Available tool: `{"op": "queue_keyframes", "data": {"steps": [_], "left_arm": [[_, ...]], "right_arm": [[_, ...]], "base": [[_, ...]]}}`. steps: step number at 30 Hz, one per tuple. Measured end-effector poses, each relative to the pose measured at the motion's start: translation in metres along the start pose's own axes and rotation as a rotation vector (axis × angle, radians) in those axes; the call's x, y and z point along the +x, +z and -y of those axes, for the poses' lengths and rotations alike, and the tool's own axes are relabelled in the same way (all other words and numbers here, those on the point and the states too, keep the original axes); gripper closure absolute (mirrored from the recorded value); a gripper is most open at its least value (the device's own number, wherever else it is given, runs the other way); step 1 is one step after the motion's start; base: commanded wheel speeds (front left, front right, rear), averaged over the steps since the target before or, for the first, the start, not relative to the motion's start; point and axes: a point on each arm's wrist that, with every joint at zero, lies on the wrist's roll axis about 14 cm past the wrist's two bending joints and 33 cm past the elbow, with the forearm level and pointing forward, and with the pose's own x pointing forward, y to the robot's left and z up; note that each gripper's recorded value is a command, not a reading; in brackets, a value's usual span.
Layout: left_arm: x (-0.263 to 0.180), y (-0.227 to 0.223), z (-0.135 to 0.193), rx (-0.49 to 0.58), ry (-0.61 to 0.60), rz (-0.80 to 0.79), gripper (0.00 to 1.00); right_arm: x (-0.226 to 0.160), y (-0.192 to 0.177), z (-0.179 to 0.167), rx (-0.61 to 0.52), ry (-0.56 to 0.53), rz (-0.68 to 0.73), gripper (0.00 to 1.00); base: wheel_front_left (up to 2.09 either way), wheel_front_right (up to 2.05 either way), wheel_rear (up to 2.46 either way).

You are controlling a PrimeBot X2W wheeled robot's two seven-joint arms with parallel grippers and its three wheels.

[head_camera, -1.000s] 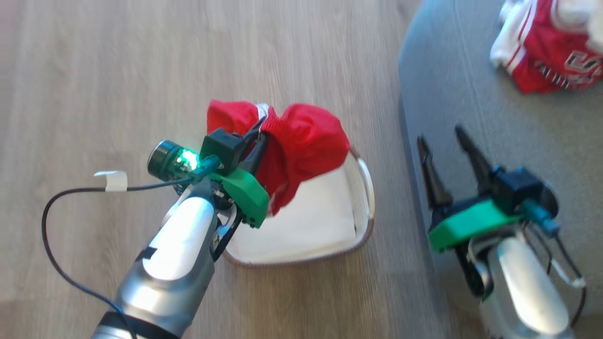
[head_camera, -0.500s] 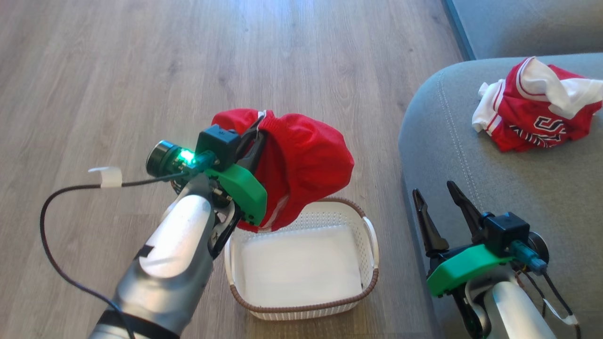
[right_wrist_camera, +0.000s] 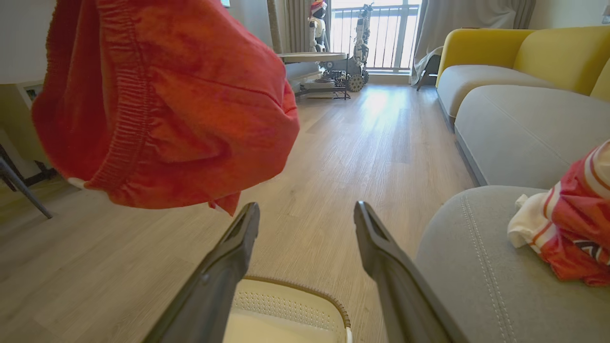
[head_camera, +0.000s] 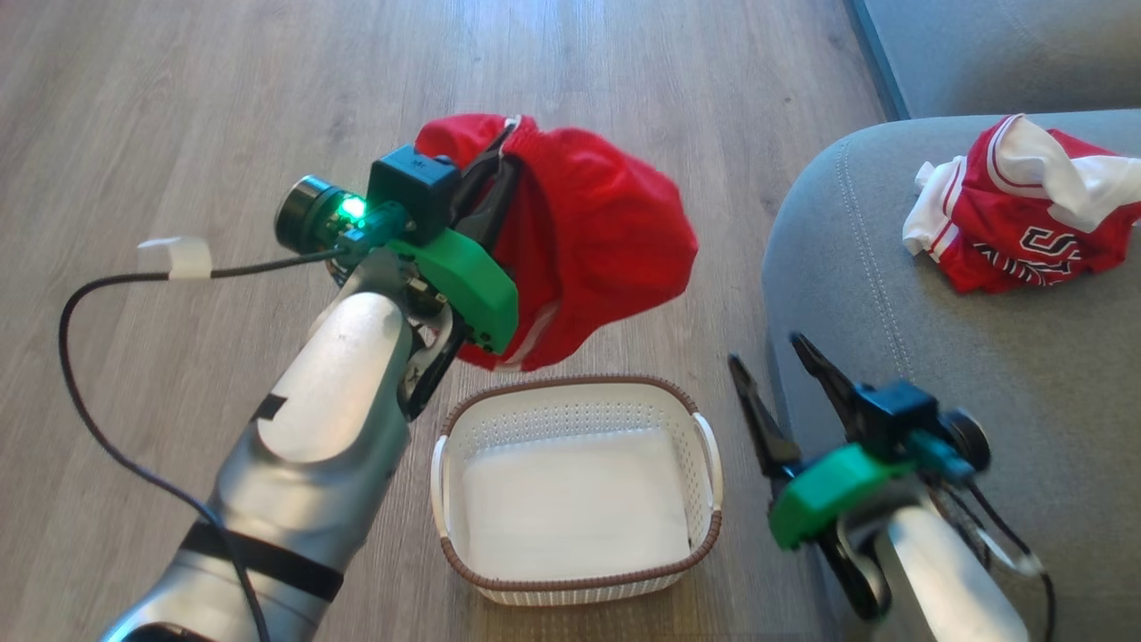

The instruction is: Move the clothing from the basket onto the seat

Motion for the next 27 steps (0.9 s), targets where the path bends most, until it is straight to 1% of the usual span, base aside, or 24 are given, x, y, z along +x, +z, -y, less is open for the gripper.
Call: {"op": "queue_keyframes", "data": {"steps": [6,12,21,24,27], "left_arm": [[-0.001,-0.001,0.01,-0.011,-0.026,-0.002,1.0],[-0.002,0.006,0.025,-0.027,-0.062,0.015,1.0],[-0.004,0.022,0.033,-0.026,-0.074,0.054,1.0],[-0.004,0.025,0.033,-0.028,-0.072,0.063,1.0],[-0.002,0.029,0.036,-0.025,-0.082,0.072,1.0]], "right_arm": [[0.029,0.016,-0.017,-0.076,0.081,0.021,0.0],[0.042,0.004,-0.03,-0.128,0.144,-0.04,0.0],[0.047,-0.019,-0.043,-0.085,0.219,-0.142,0.0],[0.048,-0.017,-0.045,-0.091,0.251,-0.146,0.0],[0.053,-0.007,-0.049,-0.08,0.28,-0.126,0.0]], "base": [[0.0,0.0,0.0],[0.0,0.0,0.0],[0.0,0.0,0.0],[0.0,0.0,0.0],[0.0,0.0,0.0]]}}
